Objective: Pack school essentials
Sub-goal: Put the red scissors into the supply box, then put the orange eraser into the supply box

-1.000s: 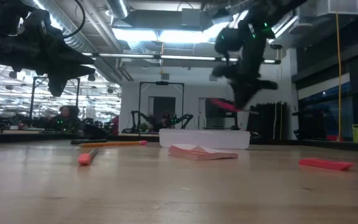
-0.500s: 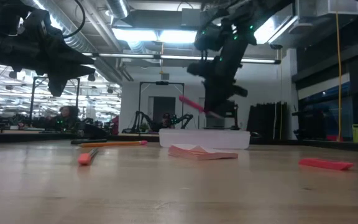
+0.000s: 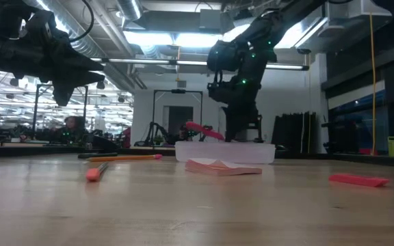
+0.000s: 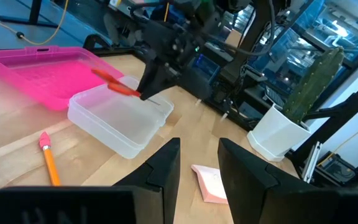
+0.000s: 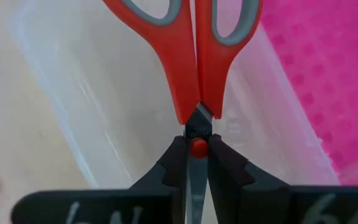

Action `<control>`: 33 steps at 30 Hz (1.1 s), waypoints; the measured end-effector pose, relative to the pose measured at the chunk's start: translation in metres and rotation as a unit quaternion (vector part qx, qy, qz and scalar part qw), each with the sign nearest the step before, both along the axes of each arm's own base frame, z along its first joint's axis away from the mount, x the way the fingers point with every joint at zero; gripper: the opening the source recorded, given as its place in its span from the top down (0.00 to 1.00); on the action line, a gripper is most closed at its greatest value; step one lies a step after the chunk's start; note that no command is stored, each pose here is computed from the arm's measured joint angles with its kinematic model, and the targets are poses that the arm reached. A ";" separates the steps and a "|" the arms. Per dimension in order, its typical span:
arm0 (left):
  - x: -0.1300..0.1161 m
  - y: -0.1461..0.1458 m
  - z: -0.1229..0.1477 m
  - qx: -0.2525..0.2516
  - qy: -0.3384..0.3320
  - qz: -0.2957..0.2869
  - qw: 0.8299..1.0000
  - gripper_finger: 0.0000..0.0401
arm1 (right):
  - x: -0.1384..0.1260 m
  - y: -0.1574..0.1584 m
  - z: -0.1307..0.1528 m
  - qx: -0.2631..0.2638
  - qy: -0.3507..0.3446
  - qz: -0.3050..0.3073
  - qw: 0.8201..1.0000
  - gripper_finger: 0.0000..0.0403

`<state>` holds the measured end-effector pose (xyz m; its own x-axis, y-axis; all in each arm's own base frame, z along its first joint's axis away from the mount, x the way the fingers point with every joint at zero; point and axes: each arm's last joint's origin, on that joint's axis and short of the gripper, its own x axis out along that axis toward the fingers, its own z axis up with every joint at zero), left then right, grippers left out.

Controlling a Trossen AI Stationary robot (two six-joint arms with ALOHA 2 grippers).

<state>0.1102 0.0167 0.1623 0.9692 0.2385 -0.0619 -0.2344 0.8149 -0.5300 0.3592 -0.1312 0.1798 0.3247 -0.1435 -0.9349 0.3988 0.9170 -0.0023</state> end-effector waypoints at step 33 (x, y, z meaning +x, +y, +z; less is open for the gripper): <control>0.000 0.000 0.000 -0.005 -0.002 0.000 1.000 0.74 | 0.019 0.011 0.061 0.128 -0.019 -0.056 0.990 0.60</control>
